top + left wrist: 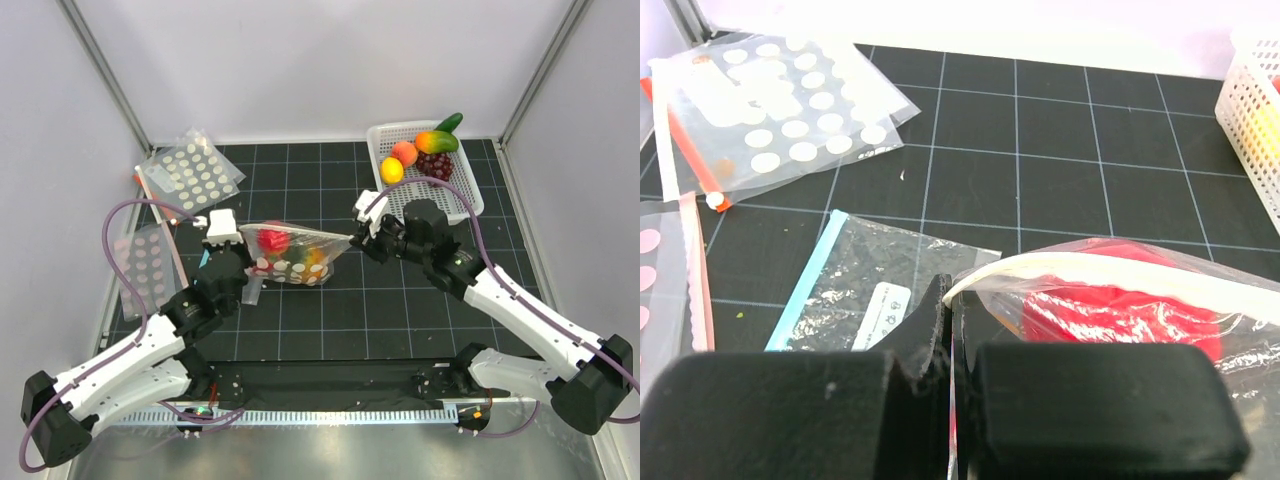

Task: Place the food in the zip-top bag and seal the zipper
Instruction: Zip the zipper food storage bag at the center of the board, then place the zipper food storage bag at the center of the board.

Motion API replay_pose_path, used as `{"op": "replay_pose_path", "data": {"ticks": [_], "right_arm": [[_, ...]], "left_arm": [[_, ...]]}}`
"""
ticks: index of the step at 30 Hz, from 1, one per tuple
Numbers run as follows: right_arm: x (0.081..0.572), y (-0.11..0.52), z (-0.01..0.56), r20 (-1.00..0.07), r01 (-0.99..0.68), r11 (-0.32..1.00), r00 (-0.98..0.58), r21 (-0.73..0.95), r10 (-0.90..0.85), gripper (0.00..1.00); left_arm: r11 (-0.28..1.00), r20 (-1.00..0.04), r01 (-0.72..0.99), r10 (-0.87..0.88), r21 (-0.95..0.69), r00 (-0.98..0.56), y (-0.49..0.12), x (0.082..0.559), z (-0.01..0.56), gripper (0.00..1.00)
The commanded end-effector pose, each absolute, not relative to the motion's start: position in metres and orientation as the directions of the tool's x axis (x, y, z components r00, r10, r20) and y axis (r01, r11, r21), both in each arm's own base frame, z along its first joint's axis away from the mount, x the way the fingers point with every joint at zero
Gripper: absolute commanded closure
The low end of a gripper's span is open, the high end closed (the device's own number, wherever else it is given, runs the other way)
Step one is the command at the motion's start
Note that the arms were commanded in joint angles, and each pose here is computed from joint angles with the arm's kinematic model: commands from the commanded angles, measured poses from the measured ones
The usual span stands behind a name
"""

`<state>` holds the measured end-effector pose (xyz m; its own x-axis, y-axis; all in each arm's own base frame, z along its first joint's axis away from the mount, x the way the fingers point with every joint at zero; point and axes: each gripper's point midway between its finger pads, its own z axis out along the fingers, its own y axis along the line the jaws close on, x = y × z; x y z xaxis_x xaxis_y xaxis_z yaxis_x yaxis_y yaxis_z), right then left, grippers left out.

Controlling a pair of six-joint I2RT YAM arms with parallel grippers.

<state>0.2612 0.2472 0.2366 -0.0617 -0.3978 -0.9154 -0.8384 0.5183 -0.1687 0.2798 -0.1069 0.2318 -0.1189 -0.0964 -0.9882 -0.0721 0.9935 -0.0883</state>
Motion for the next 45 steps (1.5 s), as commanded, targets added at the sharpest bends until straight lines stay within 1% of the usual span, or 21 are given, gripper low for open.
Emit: {"op": "replay_pose_path", "data": {"ticks": [1, 8, 9, 10, 11, 12, 14, 16, 19, 22, 24, 27, 32, 34, 36, 38, 39, 42, 43, 45], "right_arm": [[0.274, 0.232, 0.248, -0.924, -0.779, 0.598, -0.065, -0.189, -0.376, 0.99], [0.263, 0.243, 0.258, -0.942, -0.821, 0.539, -0.004, -0.188, -0.335, 0.99], [0.264, 0.243, 0.258, -0.944, -0.821, 0.538, 0.000, -0.189, -0.331, 0.99], [0.264, 0.243, 0.258, -0.944, -0.820, 0.540, 0.002, -0.189, -0.329, 0.99], [0.264, 0.243, 0.259, -0.945, -0.817, 0.544, 0.003, -0.191, -0.328, 0.99], [0.266, 0.242, 0.258, -0.944, -0.809, 0.554, 0.000, -0.194, -0.330, 0.99], [0.269, 0.239, 0.256, -0.943, -0.798, 0.570, -0.008, -0.194, -0.332, 0.99], [0.271, 0.238, 0.256, -0.943, -0.788, 0.583, -0.011, -0.197, -0.334, 0.99], [0.271, 0.237, 0.257, -0.944, -0.786, 0.583, 0.001, -0.206, -0.331, 0.99], [0.265, 0.241, 0.257, -0.941, -0.812, 0.542, 0.027, -0.217, -0.337, 0.99], [0.258, 0.247, 0.256, -0.940, -0.844, 0.488, 0.054, -0.224, -0.338, 0.99], [0.250, 0.255, 0.257, -0.944, -0.875, 0.437, 0.065, -0.210, -0.324, 0.99], [0.245, 0.263, 0.256, -0.947, -0.902, 0.388, 0.065, -0.190, -0.314, 0.99], [0.237, 0.269, 0.259, -0.953, -0.925, 0.336, 0.076, -0.177, -0.294, 0.99], [0.229, 0.276, 0.261, -0.957, -0.942, 0.289, 0.086, -0.168, -0.276, 0.98], [0.223, 0.282, 0.259, -0.959, -0.955, 0.252, 0.085, -0.156, -0.270, 0.94], [0.222, 0.284, 0.259, -0.959, -0.957, 0.247, 0.083, -0.153, -0.271, 0.89], [0.226, 0.287, 0.258, -0.963, -0.957, 0.267, 0.042, -0.115, -0.266, 0.85], [0.230, 0.287, 0.260, -0.965, -0.949, 0.294, 0.031, -0.110, -0.262, 0.83], [0.236, 0.286, 0.265, -0.972, -0.936, 0.344, -0.004, -0.080, -0.235, 0.82]], "left_arm": [[0.975, -0.991, -0.197, -0.120, -0.107, -0.054, -0.081, 0.280, 0.246, 1.00], [0.995, -0.992, -0.036, -0.092, -0.089, -0.091, -0.113, 0.287, 0.248, 0.99], [0.996, -0.991, 0.012, -0.085, -0.086, -0.104, -0.122, 0.287, 0.247, 0.95], [0.995, -0.991, 0.047, -0.084, -0.089, -0.106, -0.129, 0.287, 0.251, 0.88], [0.994, -0.992, 0.089, -0.054, -0.065, -0.113, -0.134, 0.286, 0.251, 0.72], [0.980, -0.992, 0.188, -0.046, -0.068, -0.122, -0.151, 0.283, 0.252, 0.65], [0.961, -0.992, 0.267, -0.036, -0.068, -0.122, -0.163, 0.278, 0.254, 0.52], [0.939, -0.993, 0.336, -0.036, -0.072, -0.114, -0.172, 0.272, 0.258, 0.43], [0.905, -0.995, 0.421, -0.027, -0.064, -0.093, -0.182, 0.262, 0.266, 0.22], [0.881, -0.996, 0.469, -0.031, -0.065, -0.079, -0.187, 0.255, 0.272, 0.20], [0.868, -0.997, 0.492, -0.035, -0.066, -0.071, -0.189, 0.252, 0.277, 0.20], [0.863, -0.997, 0.500, -0.041, -0.070, -0.070, -0.190, 0.250, 0.279, 0.20], [0.857, -0.996, 0.509, -0.041, -0.079, -0.085, -0.194, 0.251, 0.277, 0.19], [0.845, -0.995, 0.529, -0.038, -0.080, -0.091, -0.200, 0.251, 0.278, 0.19], [0.843, -0.992, 0.530, -0.042, -0.098, -0.117, -0.205, 0.253, 0.274, 0.18], [0.849, -0.990, 0.515, -0.062, -0.119, -0.127, -0.206, 0.256, 0.277, 0.10], [0.853, -0.986, 0.502, -0.081, -0.144, -0.145, -0.207, 0.258, 0.275, 0.08], [0.883, -0.978, 0.427, -0.145, -0.196, -0.149, -0.198, 0.265, 0.279, 0.00], [0.904, -0.975, 0.371, -0.170, -0.213, -0.145, -0.189, 0.269, 0.277, 0.00], [0.908, -0.962, 0.320, -0.237, -0.269, -0.137, -0.180, 0.270, 0.282, 0.00]]}}
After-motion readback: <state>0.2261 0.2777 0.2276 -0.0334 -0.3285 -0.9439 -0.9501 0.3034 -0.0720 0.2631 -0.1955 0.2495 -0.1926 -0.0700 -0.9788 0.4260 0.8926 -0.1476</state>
